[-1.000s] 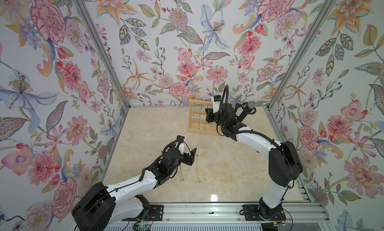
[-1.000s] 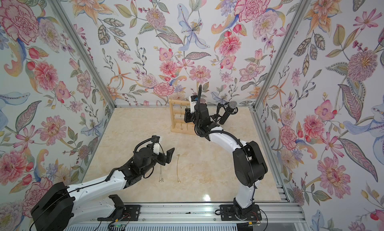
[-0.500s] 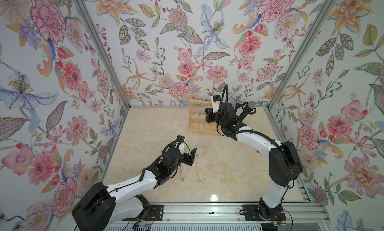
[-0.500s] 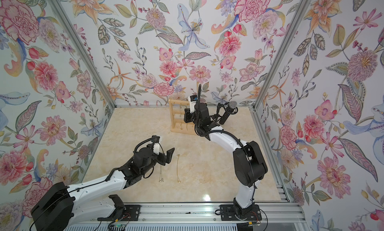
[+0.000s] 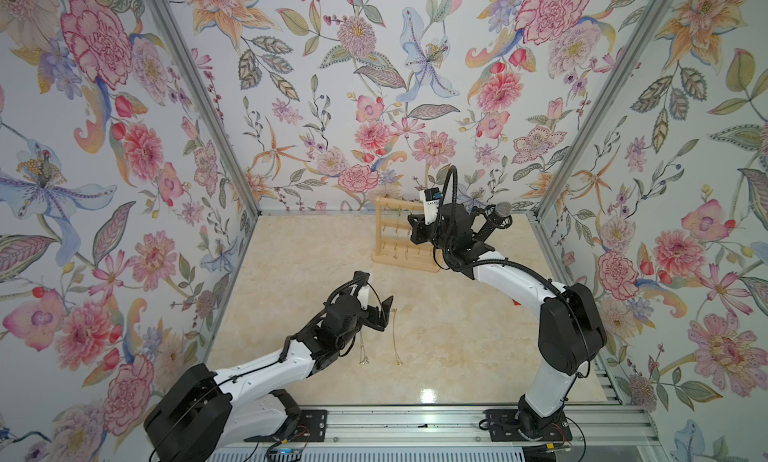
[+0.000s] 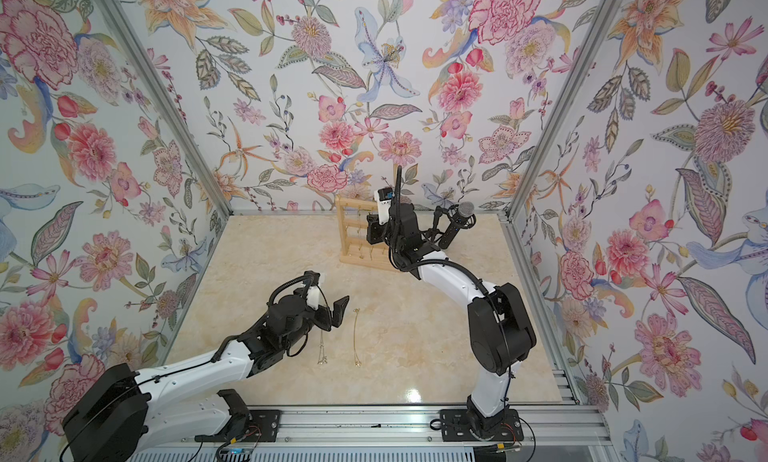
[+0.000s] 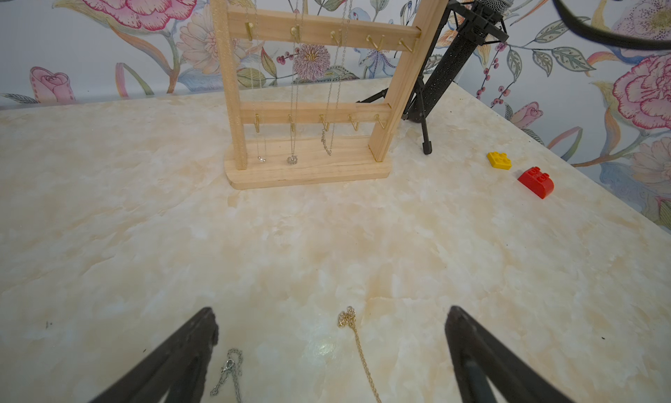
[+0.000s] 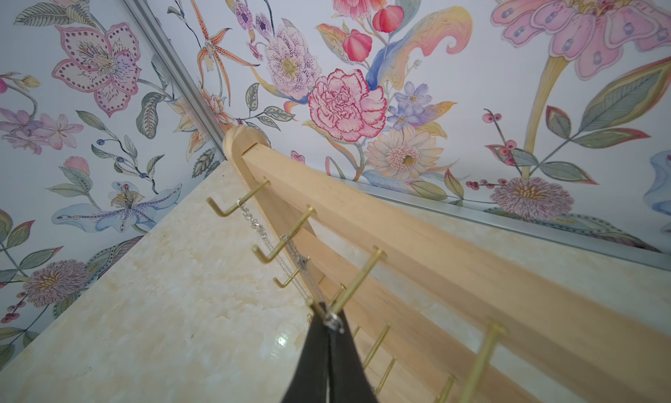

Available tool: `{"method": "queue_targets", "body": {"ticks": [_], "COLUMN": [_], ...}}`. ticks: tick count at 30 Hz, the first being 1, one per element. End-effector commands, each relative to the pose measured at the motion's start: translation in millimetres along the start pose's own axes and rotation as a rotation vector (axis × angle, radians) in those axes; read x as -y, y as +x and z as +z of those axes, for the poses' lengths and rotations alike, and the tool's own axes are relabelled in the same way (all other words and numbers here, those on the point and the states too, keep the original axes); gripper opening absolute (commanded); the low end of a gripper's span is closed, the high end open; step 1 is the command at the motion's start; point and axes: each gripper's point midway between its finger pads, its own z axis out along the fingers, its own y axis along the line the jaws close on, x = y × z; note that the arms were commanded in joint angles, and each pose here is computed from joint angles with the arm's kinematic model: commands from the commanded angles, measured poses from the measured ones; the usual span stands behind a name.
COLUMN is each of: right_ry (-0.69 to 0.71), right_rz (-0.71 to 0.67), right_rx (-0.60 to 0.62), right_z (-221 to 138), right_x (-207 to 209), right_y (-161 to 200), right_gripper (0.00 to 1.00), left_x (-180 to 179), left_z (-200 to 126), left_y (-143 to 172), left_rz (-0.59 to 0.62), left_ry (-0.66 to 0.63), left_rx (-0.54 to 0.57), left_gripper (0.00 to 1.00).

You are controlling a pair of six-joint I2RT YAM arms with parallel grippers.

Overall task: Take the necklace off the jewelry display stand
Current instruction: Take off the necklace from the stand.

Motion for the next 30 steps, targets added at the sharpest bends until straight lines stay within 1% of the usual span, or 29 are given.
{"method": "queue_targets", "body": {"ticks": [1,15,30], "right_ry": [-0.053,-0.201,-0.241], "right_rz": [0.01,0.143,0.143], "right_rx": [0.072,0.048,0.006], "right_z": [-12.7,-14.0,-13.1], "right_x": [-9.3,-8.7,-15.1], "right_y": [-36.8,-45.2,-42.5], "right_gripper": [0.0,0.0,0.0], "left_x": [1.5,1.9,1.9], "left_z": [2.7,3.6,4.4], "left_y": [-3.4,-3.3,-2.7], "left_rz": [0.014,0.016,0.017], "left_ry": [0.01,0.01,0.009], "left_rx": [0.003,0.0,-0.004], "left_gripper": [0.99,0.99,0.99]}}
